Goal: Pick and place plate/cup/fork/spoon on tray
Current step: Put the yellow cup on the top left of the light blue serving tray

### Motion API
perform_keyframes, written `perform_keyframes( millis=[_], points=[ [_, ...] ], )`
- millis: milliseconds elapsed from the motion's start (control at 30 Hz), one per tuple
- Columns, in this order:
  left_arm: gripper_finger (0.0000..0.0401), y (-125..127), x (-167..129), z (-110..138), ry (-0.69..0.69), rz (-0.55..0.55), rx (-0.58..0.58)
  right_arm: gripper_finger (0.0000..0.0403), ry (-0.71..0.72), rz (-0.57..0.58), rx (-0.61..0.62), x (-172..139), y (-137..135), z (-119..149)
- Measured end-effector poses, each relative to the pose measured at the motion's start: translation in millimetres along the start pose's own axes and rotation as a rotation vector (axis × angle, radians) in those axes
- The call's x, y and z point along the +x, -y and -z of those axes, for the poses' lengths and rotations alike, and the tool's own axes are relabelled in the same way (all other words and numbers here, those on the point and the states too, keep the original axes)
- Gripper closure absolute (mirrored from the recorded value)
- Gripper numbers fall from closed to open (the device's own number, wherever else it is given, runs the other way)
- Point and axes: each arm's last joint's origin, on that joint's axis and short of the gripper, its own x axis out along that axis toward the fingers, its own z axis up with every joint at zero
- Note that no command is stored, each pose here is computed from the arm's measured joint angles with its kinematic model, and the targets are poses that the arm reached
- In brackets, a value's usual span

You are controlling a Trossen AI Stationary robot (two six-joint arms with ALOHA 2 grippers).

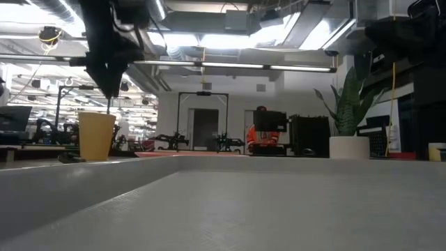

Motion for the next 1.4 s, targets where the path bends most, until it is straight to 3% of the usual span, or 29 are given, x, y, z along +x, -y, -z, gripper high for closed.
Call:
perform_keyframes(
  millis=[833, 1033, 1200, 1300, 1400],
  points=[
    [0.0319, 14, 50, -9, -0.173, -0.128, 0.056, 0.0347, -0.058, 0.003, 0.003, 0, 0, 6],
    [0.0327, 18, 59, -9, -0.184, -0.178, 0.217, 0.0347, -0.057, 0.003, 0.003, 0, 0, 6],
    [0.0391, 21, 57, -6, -0.181, -0.177, 0.309, 0.0347, -0.057, 0.003, 0.003, 0, 0, 6],
    [0.0396, 25, 40, -5, -0.141, -0.182, 0.343, 0.0347, -0.057, 0.003, 0.003, 0, 0, 6],
    [0.0397, 39, 13, -7, -0.032, -0.115, 0.351, 0.0347, -0.057, 0.003, 0.003, 0, 0, 6]
  ],
)
